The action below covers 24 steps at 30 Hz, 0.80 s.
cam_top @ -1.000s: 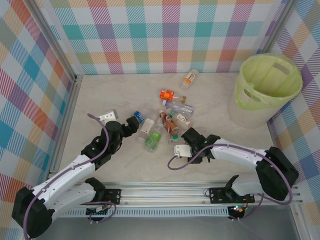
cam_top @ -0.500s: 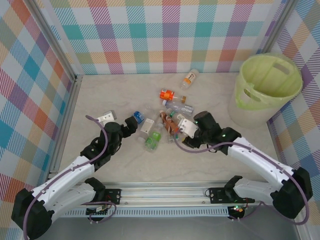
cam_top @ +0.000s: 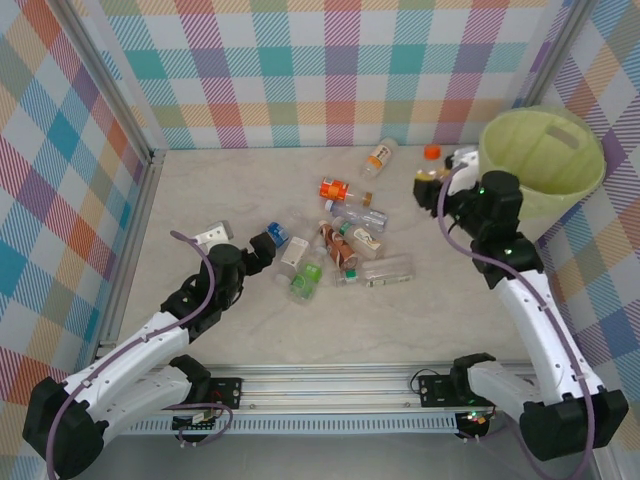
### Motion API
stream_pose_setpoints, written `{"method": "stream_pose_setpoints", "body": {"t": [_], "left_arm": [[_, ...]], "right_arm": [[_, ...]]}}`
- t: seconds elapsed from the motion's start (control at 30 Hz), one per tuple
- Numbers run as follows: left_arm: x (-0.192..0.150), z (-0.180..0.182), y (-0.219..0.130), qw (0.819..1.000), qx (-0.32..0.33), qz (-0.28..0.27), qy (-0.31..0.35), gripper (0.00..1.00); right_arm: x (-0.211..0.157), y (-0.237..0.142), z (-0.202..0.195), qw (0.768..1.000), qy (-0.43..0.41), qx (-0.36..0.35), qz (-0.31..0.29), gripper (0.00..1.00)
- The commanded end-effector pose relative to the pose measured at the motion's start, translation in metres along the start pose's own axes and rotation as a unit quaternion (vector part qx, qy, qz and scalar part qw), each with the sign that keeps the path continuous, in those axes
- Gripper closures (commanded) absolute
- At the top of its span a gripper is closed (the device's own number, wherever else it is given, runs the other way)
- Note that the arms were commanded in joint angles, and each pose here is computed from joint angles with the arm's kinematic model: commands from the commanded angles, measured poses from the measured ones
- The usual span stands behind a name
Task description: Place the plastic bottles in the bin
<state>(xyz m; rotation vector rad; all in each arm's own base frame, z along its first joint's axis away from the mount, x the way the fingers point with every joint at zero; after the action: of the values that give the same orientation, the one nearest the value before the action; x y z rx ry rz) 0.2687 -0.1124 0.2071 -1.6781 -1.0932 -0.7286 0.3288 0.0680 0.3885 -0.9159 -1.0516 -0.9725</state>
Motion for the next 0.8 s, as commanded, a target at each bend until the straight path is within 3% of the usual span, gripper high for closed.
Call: {"method": "stream_pose_setpoints", "body": {"t": [0.0,0.17,0.37,0.63,0.77], "left_arm": [[0.010,-0.003,-0.002,1.000,-0.011,-0.020,-0.018,0.00],[0.011,-0.004,-0.004,0.999,-0.016,-0.021,-0.023,0.00],[0.011,0.000,-0.008,0.999,-0.010,-0.023,-0.025,0.00],[0.011,0.006,-0.012,0.999,-0.001,-0.029,-0.028,0.00],[0.011,0.005,-0.011,0.999,-0.004,-0.028,-0.030,0.00]], "right_arm": [[0.052,-0.004,-0.047,0.991,0.028,-0.085,-0.098,0.57],[0.087,-0.011,-0.119,0.962,0.069,-0.186,-0.189,0.56],[0.094,-0.009,-0.178,0.935,0.112,-0.247,-0.230,0.55],[0.075,-0.008,-0.240,0.903,0.230,-0.279,-0.232,0.47],[0.069,0.008,-0.261,0.901,0.251,-0.283,-0.213,0.45]]}}
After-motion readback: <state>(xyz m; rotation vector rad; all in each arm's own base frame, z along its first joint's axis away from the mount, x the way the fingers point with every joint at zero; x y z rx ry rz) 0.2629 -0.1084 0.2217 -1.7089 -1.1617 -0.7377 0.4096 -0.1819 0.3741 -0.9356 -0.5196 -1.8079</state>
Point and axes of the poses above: each hand's point on the last joint's axis, 136 mm out from that joint toward the fingers, its own y axis out along the fingers, its own z axis along the line the jaws close on, x = y × z, the point moved 3 cm from there along -y, back along the fingers, and after that the axes turned 10 degrees about y, right-handed, at the moved point
